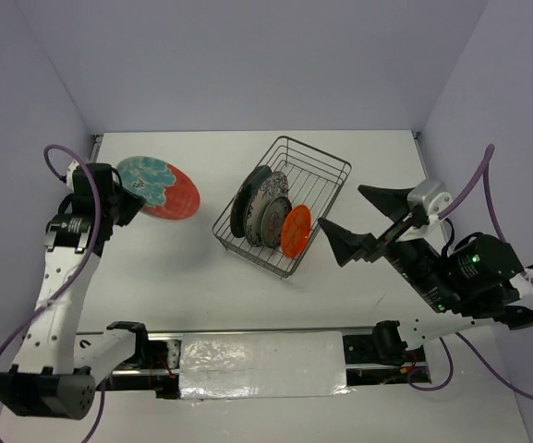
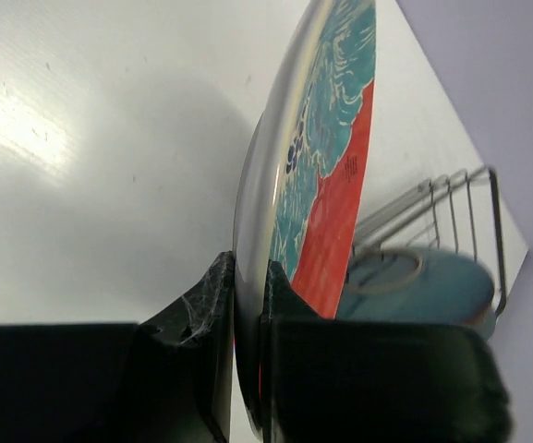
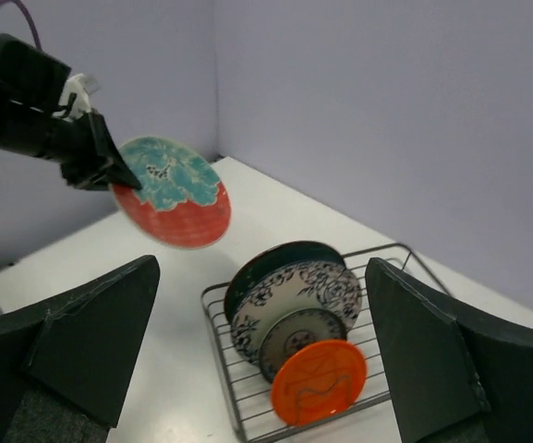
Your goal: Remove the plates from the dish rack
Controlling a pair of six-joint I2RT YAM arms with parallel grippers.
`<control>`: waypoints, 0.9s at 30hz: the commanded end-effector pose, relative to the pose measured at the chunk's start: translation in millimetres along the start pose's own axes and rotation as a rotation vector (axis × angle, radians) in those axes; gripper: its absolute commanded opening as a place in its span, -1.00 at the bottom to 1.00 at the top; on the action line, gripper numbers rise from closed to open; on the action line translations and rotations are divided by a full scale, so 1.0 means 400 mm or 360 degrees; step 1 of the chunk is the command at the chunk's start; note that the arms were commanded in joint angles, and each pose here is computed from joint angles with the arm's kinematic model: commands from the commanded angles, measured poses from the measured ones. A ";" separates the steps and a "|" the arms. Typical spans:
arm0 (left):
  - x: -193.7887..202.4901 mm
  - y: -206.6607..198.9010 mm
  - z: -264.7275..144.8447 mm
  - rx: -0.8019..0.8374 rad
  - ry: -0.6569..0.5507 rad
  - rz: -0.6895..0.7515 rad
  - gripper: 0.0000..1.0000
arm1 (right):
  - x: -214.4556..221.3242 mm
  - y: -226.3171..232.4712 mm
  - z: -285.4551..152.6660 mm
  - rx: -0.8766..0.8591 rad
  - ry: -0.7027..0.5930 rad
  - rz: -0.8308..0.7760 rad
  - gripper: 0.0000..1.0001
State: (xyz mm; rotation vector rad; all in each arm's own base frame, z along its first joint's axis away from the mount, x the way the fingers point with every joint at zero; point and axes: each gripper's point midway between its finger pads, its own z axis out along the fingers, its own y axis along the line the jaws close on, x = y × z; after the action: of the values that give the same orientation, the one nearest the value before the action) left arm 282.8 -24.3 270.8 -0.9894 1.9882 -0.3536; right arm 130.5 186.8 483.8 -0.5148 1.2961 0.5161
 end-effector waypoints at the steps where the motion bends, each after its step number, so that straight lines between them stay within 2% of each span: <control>1: -0.196 -0.161 0.023 0.0469 -0.0342 -0.0175 -1.00 | 0.086 0.037 -0.009 -0.0011 0.0168 0.0094 0.99; 3: -0.213 -0.148 0.116 0.0468 -0.0301 -0.0221 -1.00 | 0.099 0.040 -0.010 0.0001 0.0191 0.0114 1.00; 4: -0.185 -0.153 0.152 0.0533 -0.0204 -0.0230 -1.00 | 0.105 0.045 -0.012 -0.0014 0.0204 0.0100 1.00; 6: -0.213 -0.174 0.219 0.0629 -0.0228 -0.0263 -1.00 | 0.113 0.053 -0.012 -0.0026 0.0218 0.0105 1.00; 13: -0.228 -0.185 0.408 0.0689 -0.0201 -0.0288 -1.00 | 0.135 0.072 -0.027 -0.0102 0.0256 0.0189 1.00; 16: -0.202 -0.149 0.510 0.0618 -0.0150 -0.0311 -1.00 | 0.153 0.069 -0.039 -0.0120 0.0262 0.0246 1.00; 18: -0.199 -0.138 0.540 0.0608 -0.0142 -0.0325 -1.00 | 0.158 0.062 -0.047 -0.0111 0.0264 0.0328 1.00; 19: -0.192 -0.130 0.554 0.0595 -0.0131 -0.0327 -0.96 | 0.168 0.062 -0.051 -0.0111 0.0280 0.0327 1.00; 20: -0.177 -0.114 0.577 0.0570 -0.0112 -0.0335 -0.71 | 0.172 0.056 -0.053 -0.0084 0.0285 0.0360 1.00; 25: -0.143 -0.061 0.634 0.0496 -0.0082 -0.0370 -0.53 | 0.182 0.047 -0.054 -0.0038 0.0295 0.0371 1.00; 27: -0.136 -0.035 0.648 0.0448 -0.0073 -0.0379 -0.32 | 0.184 0.048 -0.049 -0.0013 0.0305 0.0369 1.00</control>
State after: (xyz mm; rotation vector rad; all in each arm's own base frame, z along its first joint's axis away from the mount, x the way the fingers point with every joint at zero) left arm 477.8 31.2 86.6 -1.1838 1.9581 -0.5966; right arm 116.8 192.0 411.5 -0.4637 1.5221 0.6874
